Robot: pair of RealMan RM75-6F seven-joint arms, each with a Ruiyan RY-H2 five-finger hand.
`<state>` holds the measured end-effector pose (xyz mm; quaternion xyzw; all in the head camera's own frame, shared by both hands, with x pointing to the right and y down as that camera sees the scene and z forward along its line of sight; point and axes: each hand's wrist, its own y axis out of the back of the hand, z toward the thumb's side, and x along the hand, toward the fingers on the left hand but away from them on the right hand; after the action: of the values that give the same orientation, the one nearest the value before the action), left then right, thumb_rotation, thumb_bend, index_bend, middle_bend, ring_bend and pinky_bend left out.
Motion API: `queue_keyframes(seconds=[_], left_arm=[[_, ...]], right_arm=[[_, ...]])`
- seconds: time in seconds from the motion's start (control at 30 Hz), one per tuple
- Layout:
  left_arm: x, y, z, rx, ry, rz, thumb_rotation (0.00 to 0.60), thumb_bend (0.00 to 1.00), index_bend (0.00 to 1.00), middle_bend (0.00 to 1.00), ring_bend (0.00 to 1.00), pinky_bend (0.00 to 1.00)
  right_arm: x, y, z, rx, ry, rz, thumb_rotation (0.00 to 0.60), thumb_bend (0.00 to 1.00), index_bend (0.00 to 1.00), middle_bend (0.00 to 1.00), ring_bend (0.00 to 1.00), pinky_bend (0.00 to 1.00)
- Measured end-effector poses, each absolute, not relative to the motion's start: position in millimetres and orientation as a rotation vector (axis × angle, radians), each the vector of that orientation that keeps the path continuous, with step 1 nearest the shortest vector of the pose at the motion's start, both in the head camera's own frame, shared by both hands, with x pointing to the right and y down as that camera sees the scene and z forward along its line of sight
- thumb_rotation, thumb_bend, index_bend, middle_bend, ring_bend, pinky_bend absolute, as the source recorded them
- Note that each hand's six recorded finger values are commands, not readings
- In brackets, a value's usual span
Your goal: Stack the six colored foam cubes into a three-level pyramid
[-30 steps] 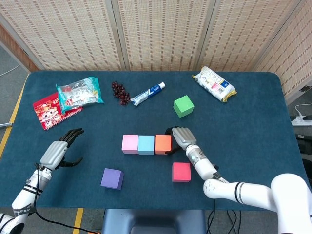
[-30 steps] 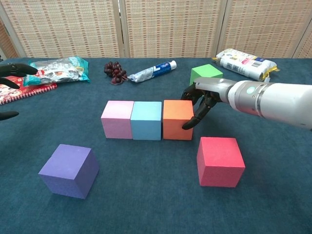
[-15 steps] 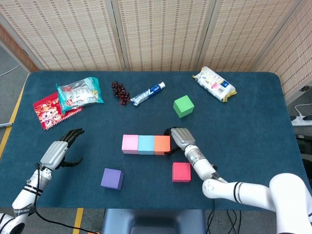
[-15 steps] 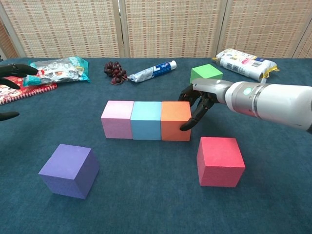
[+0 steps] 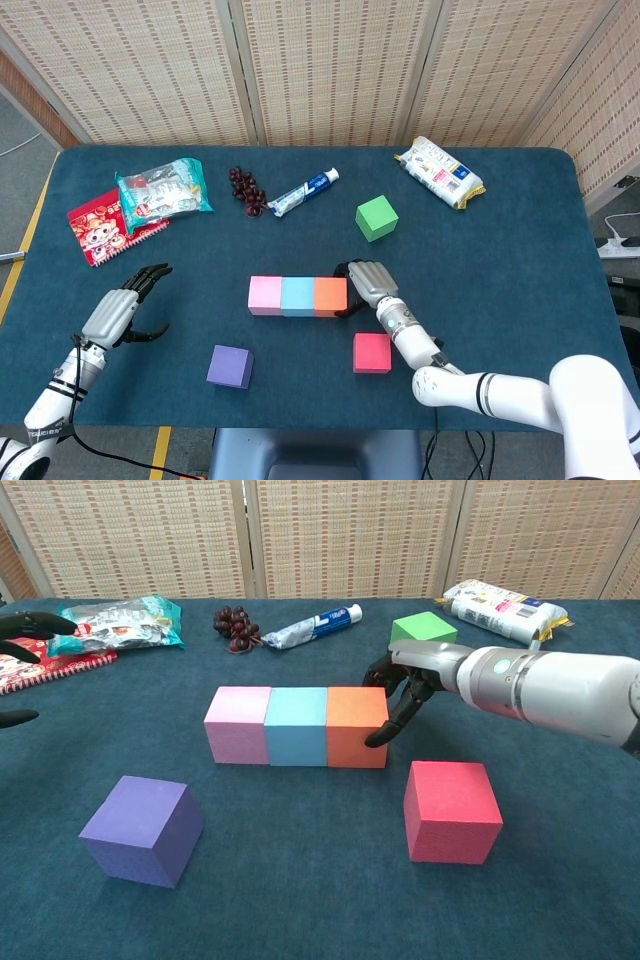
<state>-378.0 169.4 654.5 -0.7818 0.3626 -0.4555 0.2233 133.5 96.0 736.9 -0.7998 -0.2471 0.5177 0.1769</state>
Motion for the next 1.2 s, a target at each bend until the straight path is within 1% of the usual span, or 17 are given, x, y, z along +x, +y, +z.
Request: queue_keyframes(seconds=[0.77, 0.87, 0.97, 1.0, 1.1, 1.2], left_arm=[[-379.0, 170.1, 656.0, -2.162, 1.002, -1.264, 0.600, 0.32, 0.08, 0.03, 0.00, 0.16], [-379.7, 170.2, 656.2, -2.161, 1.002, -1.265, 0.600, 0.32, 0.08, 0.03, 0.00, 0.15], [-379.7, 170.1, 656.0, -2.161, 1.002, -1.263, 0.600, 0.32, 0.08, 0.03, 0.00, 0.15], [-379.6, 170.2, 656.0, -2.161, 1.002, -1.263, 0.600, 0.32, 0.08, 0.03, 0.00, 0.15], [-379.2, 170.2, 656.3, -2.162, 1.001, -1.262, 0.600, 0.32, 0.08, 0.02, 0.00, 0.15], [-378.4, 170.3, 656.6, -2.164, 0.998, -1.261, 0.600, 0.32, 0.08, 0.02, 0.00, 0.15]], right_arm=[[130.0, 97.0, 738.6, -2.266, -0.688, 1.464, 0.600, 0.15, 0.53, 0.43, 0.32, 0.34], [129.3, 97.7, 739.1, -2.266, -0.683, 1.465, 0.600, 0.15, 0.49, 0.43, 0.31, 0.32], [128.9, 98.9, 739.3, -2.266, -0.669, 1.466, 0.600, 0.15, 0.41, 0.42, 0.27, 0.29], [129.0, 99.2, 739.2, -2.266, -0.665, 1.466, 0.600, 0.15, 0.37, 0.40, 0.24, 0.28], [129.6, 99.8, 738.3, -2.265, -0.657, 1.464, 0.600, 0.15, 0.28, 0.35, 0.19, 0.25], [130.0, 100.6, 737.5, -2.266, -0.654, 1.461, 0.600, 0.15, 0.23, 0.33, 0.17, 0.23]])
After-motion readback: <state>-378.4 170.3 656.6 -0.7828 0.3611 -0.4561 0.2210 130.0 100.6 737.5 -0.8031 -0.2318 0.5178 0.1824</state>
